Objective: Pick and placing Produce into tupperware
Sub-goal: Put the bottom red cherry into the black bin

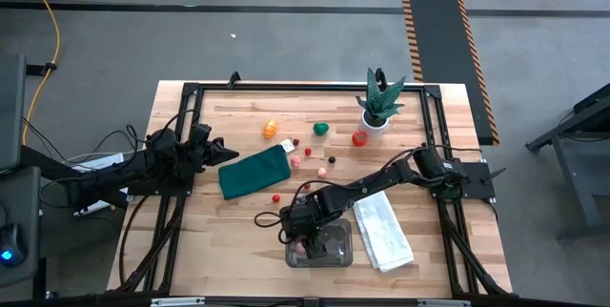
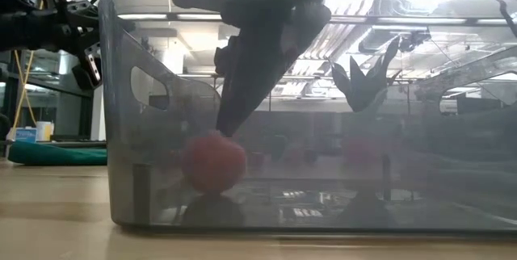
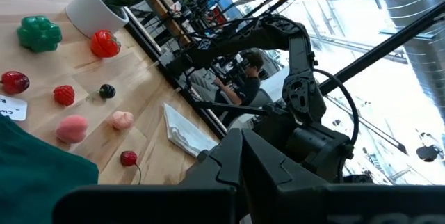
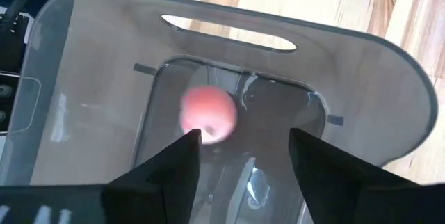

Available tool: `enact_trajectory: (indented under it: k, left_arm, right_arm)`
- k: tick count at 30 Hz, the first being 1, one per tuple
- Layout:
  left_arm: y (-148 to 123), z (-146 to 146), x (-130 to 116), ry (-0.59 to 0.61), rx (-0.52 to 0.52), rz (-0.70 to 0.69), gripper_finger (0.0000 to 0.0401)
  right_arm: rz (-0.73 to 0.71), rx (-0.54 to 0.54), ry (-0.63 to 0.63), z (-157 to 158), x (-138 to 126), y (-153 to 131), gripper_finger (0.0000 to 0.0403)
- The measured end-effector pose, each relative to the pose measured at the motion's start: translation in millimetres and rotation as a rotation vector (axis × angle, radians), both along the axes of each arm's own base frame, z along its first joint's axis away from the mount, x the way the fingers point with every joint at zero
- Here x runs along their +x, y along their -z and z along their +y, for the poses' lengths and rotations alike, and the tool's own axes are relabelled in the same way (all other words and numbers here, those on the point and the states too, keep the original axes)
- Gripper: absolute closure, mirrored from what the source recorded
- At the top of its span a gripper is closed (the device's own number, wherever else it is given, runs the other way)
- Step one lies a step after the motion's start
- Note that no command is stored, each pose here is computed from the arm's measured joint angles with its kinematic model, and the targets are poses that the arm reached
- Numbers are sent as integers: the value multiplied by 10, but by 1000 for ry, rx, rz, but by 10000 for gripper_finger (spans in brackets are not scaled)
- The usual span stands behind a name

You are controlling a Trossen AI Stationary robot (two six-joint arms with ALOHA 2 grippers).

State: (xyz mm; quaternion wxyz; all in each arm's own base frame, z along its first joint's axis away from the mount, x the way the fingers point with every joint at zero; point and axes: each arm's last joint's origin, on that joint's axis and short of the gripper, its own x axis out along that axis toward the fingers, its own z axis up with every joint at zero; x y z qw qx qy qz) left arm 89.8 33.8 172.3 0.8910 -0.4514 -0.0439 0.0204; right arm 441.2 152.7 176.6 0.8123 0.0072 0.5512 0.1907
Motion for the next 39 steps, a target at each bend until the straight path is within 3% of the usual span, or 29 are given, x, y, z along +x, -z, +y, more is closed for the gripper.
enact_trajectory:
  k: [10, 20, 39]
  left_arm:
    - [0, 0, 0, 0, 0, 0, 400]
    - [0, 0, 0, 0, 0, 0, 400]
    - [0, 0, 0, 0, 0, 0, 400]
  right_arm:
    - [17, 0, 19, -48, -6, -15, 192]
    - [9, -19, 48, -203, -54, -233, 192]
    - [-6, -182, 152, -633, -217, -661, 192]
